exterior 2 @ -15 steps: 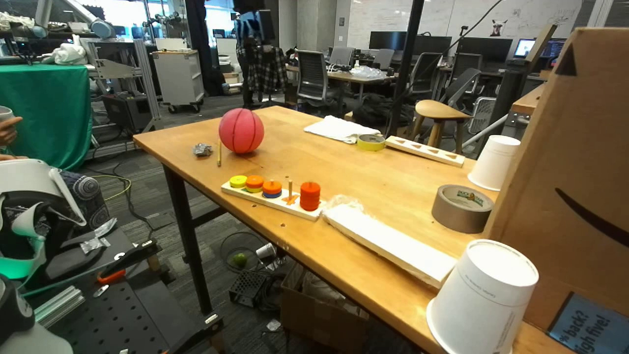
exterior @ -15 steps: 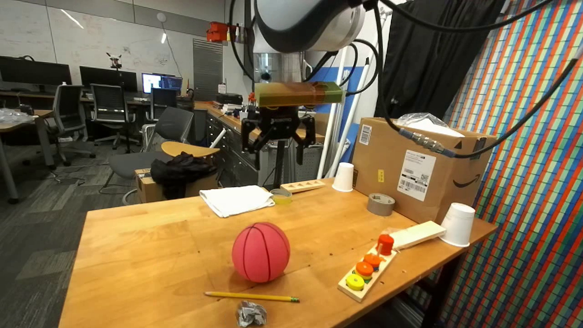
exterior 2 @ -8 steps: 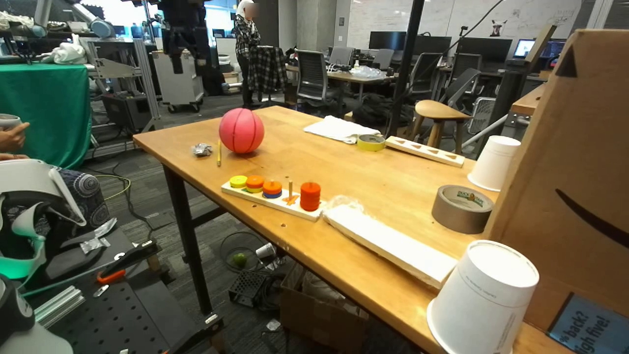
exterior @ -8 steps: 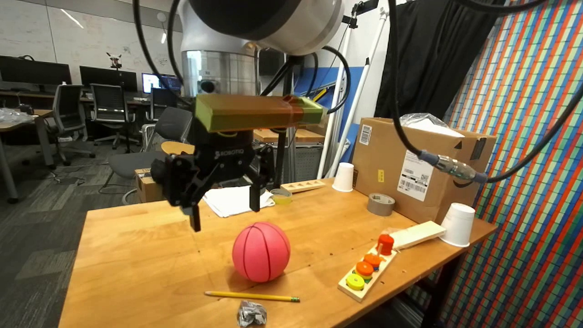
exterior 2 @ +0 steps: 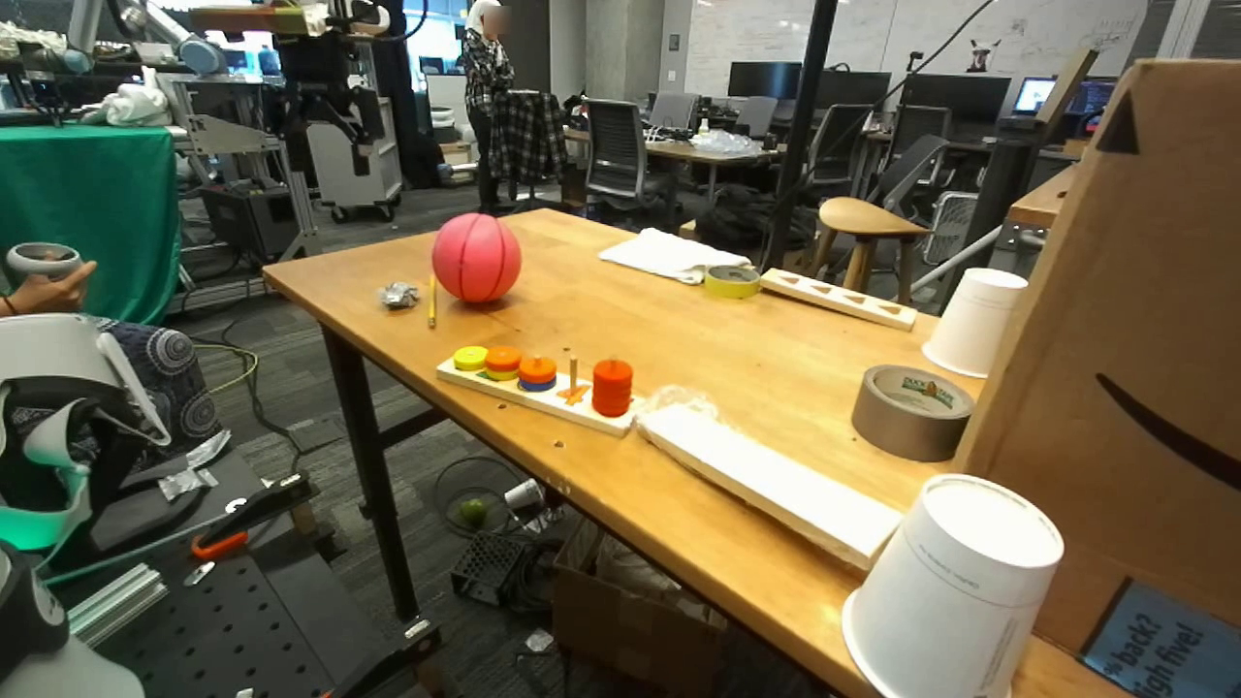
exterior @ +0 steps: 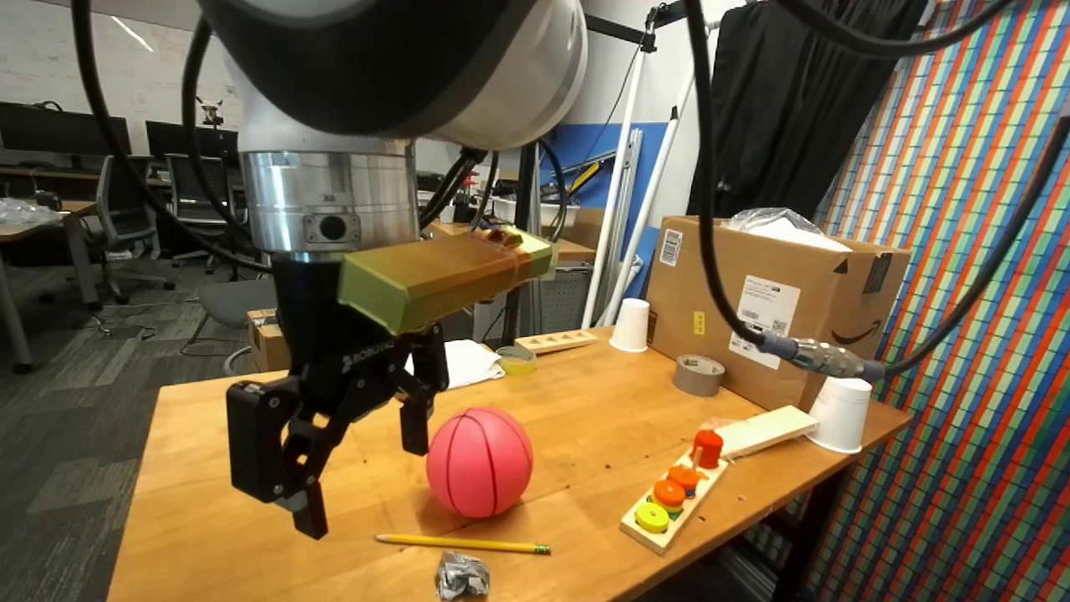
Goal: Move the gray tape and the basketball to the right, respectively
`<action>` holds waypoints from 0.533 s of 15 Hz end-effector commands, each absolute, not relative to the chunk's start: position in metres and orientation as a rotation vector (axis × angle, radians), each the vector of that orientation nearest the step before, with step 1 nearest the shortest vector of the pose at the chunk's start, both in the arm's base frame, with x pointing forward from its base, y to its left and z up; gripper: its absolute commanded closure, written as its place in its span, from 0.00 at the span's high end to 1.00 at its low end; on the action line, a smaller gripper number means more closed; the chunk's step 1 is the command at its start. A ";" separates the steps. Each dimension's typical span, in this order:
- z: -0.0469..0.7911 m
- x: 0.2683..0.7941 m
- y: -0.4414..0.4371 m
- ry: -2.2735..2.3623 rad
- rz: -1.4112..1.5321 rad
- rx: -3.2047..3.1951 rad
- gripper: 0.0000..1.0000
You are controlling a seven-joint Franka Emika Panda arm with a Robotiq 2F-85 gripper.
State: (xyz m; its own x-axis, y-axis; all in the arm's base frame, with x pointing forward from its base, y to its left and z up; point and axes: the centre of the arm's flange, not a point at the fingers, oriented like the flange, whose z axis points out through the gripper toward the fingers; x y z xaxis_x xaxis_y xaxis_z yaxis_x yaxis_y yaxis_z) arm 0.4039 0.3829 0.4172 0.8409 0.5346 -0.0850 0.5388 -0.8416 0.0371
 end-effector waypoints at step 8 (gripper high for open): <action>0.385 0.531 0.300 0.633 -0.324 3.276 1.00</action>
State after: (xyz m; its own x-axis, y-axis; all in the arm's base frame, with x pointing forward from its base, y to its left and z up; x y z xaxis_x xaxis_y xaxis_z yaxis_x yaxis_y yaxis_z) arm 0.4860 0.3360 0.3973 0.8731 0.4756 -0.1073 0.4582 -0.8756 -0.1528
